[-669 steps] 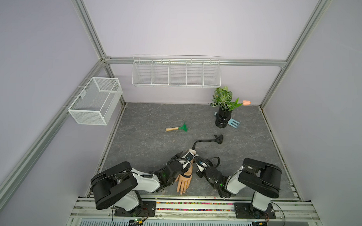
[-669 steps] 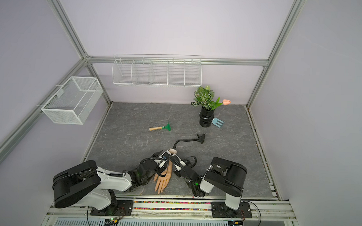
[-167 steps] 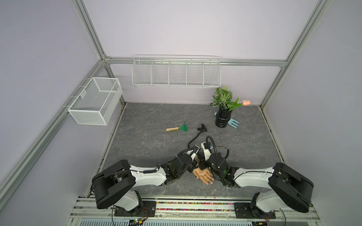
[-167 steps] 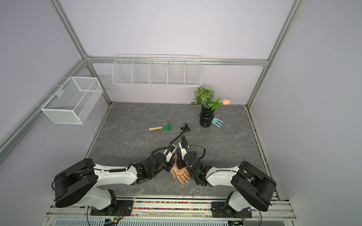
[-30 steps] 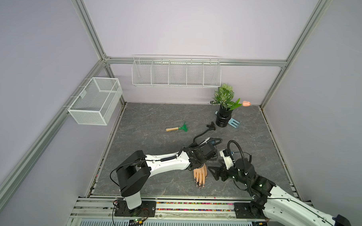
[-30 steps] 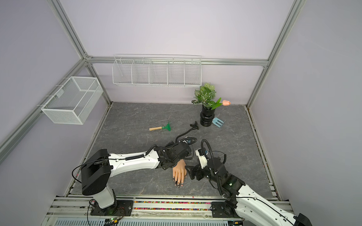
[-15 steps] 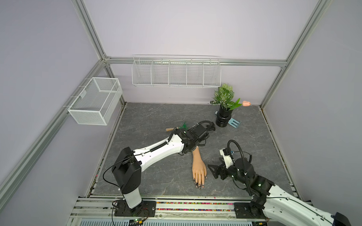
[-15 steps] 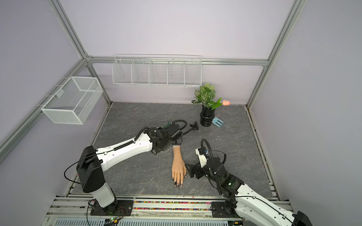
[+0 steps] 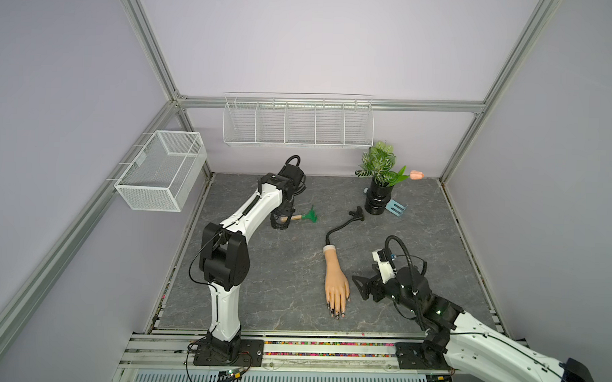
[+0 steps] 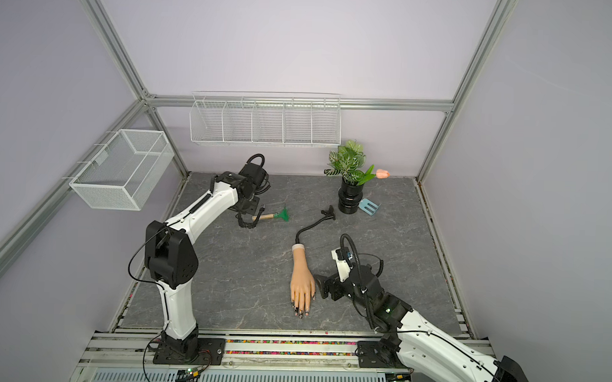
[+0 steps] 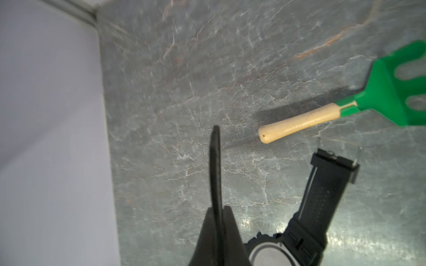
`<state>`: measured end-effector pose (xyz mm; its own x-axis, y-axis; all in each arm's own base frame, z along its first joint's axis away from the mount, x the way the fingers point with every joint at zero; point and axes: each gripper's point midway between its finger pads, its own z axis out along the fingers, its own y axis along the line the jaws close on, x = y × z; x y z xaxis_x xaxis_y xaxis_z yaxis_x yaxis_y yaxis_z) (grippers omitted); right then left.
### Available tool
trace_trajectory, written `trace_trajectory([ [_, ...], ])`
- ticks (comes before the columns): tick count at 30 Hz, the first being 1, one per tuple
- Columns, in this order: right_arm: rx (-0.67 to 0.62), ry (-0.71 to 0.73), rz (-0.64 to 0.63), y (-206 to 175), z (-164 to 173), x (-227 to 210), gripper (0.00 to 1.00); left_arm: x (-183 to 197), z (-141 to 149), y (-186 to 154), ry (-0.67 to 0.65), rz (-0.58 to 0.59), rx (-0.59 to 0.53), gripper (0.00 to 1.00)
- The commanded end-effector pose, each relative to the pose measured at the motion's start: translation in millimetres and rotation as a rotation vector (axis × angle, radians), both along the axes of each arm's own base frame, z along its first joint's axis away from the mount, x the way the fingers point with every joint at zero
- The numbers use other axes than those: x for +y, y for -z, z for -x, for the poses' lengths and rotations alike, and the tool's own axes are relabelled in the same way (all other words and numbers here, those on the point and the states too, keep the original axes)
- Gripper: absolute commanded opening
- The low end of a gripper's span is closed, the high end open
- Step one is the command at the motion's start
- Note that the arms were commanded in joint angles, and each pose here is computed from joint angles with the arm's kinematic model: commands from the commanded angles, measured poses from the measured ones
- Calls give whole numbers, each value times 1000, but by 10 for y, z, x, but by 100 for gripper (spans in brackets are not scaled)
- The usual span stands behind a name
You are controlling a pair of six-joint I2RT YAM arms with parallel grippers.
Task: Take off the watch
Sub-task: Place the watch at the center of the board.
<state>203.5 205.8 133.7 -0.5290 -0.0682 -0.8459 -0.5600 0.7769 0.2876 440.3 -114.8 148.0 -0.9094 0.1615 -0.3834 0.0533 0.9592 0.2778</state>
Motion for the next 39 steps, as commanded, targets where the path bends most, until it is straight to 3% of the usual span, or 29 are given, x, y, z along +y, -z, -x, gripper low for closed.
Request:
trace_trajectory([
  [1, -12, 12, -24, -59, 1, -9, 96, 52, 30, 141, -206, 340, 14, 0],
  [5, -9, 15, -35, -63, -5, 2, 96, 309, 93, 244, -309, 473, -32, 0],
  [9, -4, 2, -56, -129, -15, 59, 96, 348, 191, 544, -332, 603, 10, 0],
  [14, 13, -11, -53, -175, -25, 115, 96, 319, 280, 820, -335, 673, 55, 0],
  [17, 22, -11, -49, -173, -31, 129, 95, 344, 302, 940, -342, 651, 76, 0],
  [22, 24, 17, -31, -180, -66, 93, 95, 421, 343, 1038, -349, 612, 62, 22],
  [27, 21, 112, 51, -242, -235, -70, 96, 408, 344, 778, -302, 585, -21, 67],
  [31, 69, 300, 99, -283, -594, -476, 97, 372, 399, 246, -222, 507, -181, 97],
  [35, 101, 553, 125, -287, -1038, -1106, 100, 482, 602, -519, -133, 394, -524, 100],
  [39, 123, 797, 180, -222, -1341, -1824, 98, 1028, 951, -853, -234, 261, -882, 99],
])
